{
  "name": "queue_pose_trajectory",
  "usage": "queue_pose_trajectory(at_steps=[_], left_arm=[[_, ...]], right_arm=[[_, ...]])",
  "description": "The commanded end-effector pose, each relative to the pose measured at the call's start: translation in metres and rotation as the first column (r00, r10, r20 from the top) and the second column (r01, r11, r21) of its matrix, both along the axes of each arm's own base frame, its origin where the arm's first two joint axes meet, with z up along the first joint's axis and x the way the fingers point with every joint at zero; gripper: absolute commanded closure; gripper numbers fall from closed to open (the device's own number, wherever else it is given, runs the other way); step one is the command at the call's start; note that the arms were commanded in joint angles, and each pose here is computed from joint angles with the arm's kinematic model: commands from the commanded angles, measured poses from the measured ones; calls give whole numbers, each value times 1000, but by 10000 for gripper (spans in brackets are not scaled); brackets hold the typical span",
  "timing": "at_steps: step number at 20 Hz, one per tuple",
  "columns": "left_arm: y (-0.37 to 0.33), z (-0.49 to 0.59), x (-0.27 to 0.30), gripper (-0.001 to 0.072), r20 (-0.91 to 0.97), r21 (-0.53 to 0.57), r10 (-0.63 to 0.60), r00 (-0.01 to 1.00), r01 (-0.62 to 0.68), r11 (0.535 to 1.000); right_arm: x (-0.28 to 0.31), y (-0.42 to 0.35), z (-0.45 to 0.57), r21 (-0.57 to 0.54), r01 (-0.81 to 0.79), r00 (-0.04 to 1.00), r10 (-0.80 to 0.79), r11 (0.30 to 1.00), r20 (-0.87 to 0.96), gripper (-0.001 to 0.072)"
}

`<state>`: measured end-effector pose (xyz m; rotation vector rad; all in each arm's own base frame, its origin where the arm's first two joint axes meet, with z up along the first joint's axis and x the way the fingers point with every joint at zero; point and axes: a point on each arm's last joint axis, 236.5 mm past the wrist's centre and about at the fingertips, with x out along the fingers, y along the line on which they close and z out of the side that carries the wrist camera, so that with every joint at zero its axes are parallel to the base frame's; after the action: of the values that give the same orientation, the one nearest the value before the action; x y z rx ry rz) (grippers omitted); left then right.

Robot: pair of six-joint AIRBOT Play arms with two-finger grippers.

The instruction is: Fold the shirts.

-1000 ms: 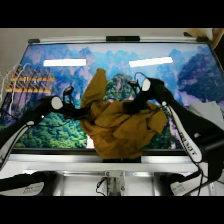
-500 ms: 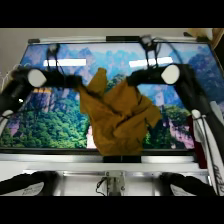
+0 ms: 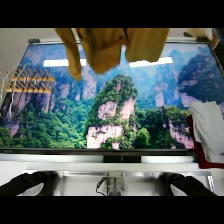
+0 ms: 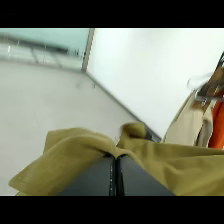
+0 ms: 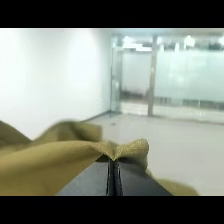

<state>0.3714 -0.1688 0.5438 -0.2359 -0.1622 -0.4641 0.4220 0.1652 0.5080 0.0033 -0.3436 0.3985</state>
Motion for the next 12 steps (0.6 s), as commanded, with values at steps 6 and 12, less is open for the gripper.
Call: queue_pose_trajectory(at_steps=[6,12], left_arm=[[-20,-340,-6,663,-754,274,108,648,161,948],[-52,-569,-110,662,-967,180,134,215,213,960]], right_arm=[[-87,-27,-336,-324,-277,280,-247,904,-928,651],[-207,-53,-563,-235,-401,-264,-357,886,-896,634]])
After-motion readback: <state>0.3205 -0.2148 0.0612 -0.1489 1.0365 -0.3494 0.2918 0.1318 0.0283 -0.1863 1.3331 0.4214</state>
